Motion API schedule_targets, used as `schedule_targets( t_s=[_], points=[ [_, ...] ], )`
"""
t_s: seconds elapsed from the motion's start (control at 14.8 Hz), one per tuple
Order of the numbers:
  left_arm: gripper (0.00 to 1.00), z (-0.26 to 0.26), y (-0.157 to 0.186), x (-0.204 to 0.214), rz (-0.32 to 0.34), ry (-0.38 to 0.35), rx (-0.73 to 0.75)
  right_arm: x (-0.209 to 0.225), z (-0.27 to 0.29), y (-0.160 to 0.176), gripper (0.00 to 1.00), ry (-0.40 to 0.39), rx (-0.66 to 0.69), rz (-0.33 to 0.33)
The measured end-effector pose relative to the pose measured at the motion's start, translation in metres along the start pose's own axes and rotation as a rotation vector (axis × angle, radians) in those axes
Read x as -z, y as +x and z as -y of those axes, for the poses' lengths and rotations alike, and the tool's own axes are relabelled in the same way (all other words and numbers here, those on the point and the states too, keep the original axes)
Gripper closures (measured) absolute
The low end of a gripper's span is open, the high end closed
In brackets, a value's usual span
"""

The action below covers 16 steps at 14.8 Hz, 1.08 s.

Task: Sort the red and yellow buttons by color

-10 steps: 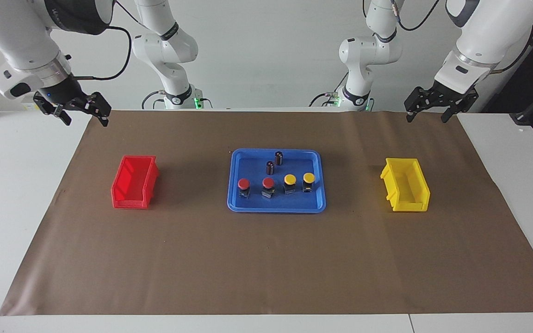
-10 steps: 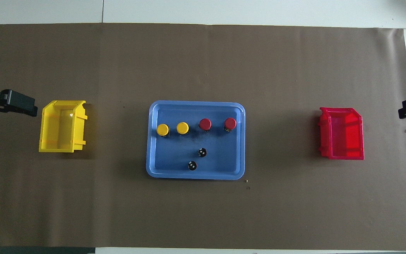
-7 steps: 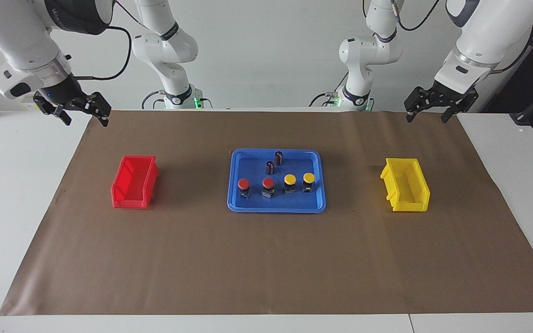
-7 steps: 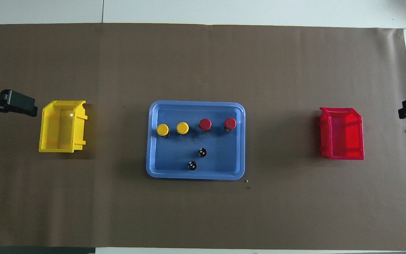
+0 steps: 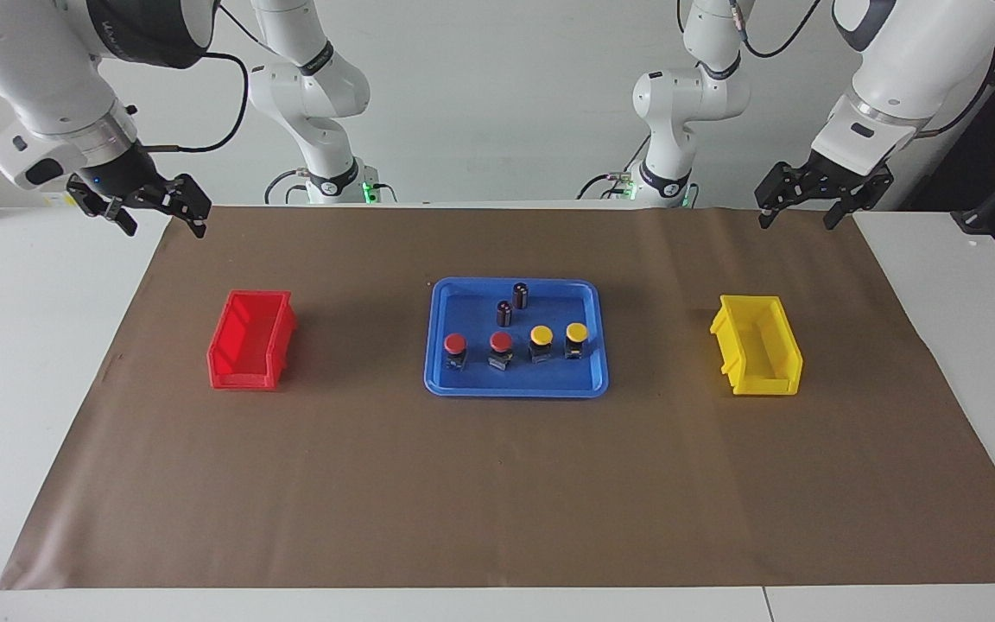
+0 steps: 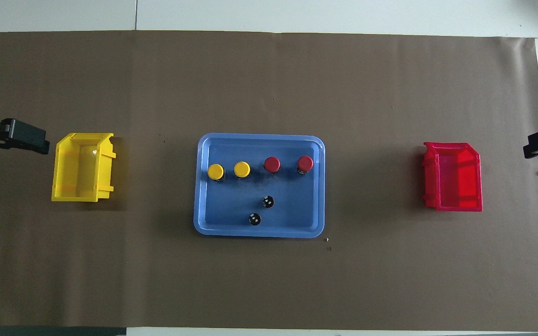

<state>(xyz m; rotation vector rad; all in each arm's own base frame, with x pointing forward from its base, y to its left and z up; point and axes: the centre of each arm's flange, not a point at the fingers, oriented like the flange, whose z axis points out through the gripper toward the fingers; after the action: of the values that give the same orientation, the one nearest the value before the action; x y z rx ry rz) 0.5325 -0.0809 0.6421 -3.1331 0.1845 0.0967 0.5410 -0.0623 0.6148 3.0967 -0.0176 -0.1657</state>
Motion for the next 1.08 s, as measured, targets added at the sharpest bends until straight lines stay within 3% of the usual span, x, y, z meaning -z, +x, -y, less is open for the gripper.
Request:
schedule_targets(
  t_s=[0.34,0.54,0.81,0.95,1.08],
  points=[
    [0.0,0.0,0.0,0.0,0.0,0.0,0.0,0.013,0.063,0.01,0.0,-0.008,0.075,-0.031],
    [0.0,0.0,0.0,0.0,0.0,0.0,0.0,0.001,0.166,0.034,0.0,0.006,0.032,-0.059],
    [0.0,0.0,0.0,0.0,0.001,0.0,0.0,-0.069,0.308,0.071,0.0,0.092,-0.041,-0.136],
    [0.0,0.0,0.0,0.0,0.001,0.0,0.0,-0.129,0.359,0.071,0.0,0.078,-0.038,-0.144],
    [0.0,0.0,0.0,0.0,0.001,0.0,0.0,-0.179,0.376,0.064,0.0,0.059,-0.022,-0.139]
  ],
)
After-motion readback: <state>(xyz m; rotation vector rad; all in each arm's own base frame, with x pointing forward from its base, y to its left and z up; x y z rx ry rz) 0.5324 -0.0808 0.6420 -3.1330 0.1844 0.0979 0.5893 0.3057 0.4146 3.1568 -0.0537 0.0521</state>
